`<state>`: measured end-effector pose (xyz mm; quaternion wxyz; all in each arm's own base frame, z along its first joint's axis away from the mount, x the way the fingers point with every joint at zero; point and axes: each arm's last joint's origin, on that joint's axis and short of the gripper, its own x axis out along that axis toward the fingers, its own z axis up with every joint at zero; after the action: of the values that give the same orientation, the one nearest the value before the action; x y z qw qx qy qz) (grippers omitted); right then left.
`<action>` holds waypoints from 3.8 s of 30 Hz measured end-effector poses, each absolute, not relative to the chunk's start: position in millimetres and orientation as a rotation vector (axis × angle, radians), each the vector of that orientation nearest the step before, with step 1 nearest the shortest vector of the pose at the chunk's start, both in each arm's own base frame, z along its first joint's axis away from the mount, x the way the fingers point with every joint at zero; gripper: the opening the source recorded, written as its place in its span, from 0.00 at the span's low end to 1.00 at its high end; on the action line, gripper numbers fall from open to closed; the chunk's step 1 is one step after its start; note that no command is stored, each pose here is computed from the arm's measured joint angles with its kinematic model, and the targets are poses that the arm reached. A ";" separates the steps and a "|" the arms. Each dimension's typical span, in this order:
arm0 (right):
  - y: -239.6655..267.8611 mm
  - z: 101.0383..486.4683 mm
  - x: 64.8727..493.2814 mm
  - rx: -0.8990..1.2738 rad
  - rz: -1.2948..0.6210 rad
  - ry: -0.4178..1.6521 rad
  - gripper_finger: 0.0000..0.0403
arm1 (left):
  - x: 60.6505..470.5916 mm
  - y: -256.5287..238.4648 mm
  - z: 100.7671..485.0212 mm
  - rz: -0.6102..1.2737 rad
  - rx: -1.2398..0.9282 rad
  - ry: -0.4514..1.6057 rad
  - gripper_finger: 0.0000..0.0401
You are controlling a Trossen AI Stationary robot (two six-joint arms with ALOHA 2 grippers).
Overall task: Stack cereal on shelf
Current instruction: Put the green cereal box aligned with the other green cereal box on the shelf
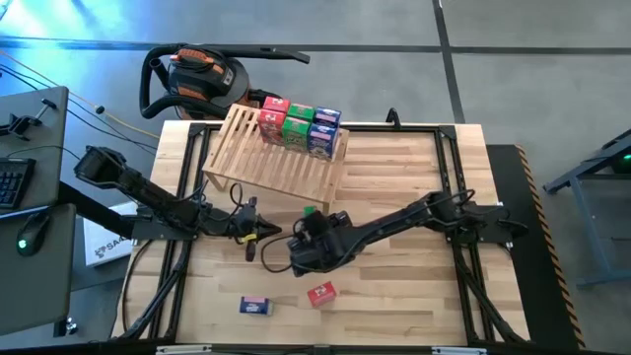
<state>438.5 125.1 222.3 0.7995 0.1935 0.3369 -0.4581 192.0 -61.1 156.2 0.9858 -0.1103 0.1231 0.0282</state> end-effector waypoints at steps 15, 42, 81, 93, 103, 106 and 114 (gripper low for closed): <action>110.4 207.8 446.5 0.505 -1.031 0.794 0.71 | 190.3 -65.1 156.2 0.066 -0.212 0.244 0.01; 164.2 286.6 447.7 0.295 -0.406 0.954 0.42 | 178.1 -63.0 183.4 0.006 -0.225 0.127 0.01; -64.8 372.3 444.8 0.006 -0.384 0.774 0.47 | 157.8 -58.8 192.8 0.045 -0.210 0.152 0.01; -61.5 378.0 448.6 -0.097 -0.489 0.714 0.62 | 157.8 -58.9 192.8 0.044 -0.221 0.152 0.01; -10.6 402.2 427.6 -0.311 -0.495 0.749 0.58 | 157.7 -58.9 192.2 0.040 -0.181 0.159 0.01; 0.4 395.6 410.3 -0.272 -0.513 0.883 0.48 | 157.7 -58.8 191.9 0.043 -0.180 0.161 0.01; -18.1 343.9 423.9 -0.170 -0.554 0.996 0.04 | 158.8 -55.1 191.6 0.076 -0.196 0.160 0.01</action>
<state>423.9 -18.1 343.9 0.8386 -0.0802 0.4709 -0.2617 158.8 -55.1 191.6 0.9913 -0.0979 0.0799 0.0381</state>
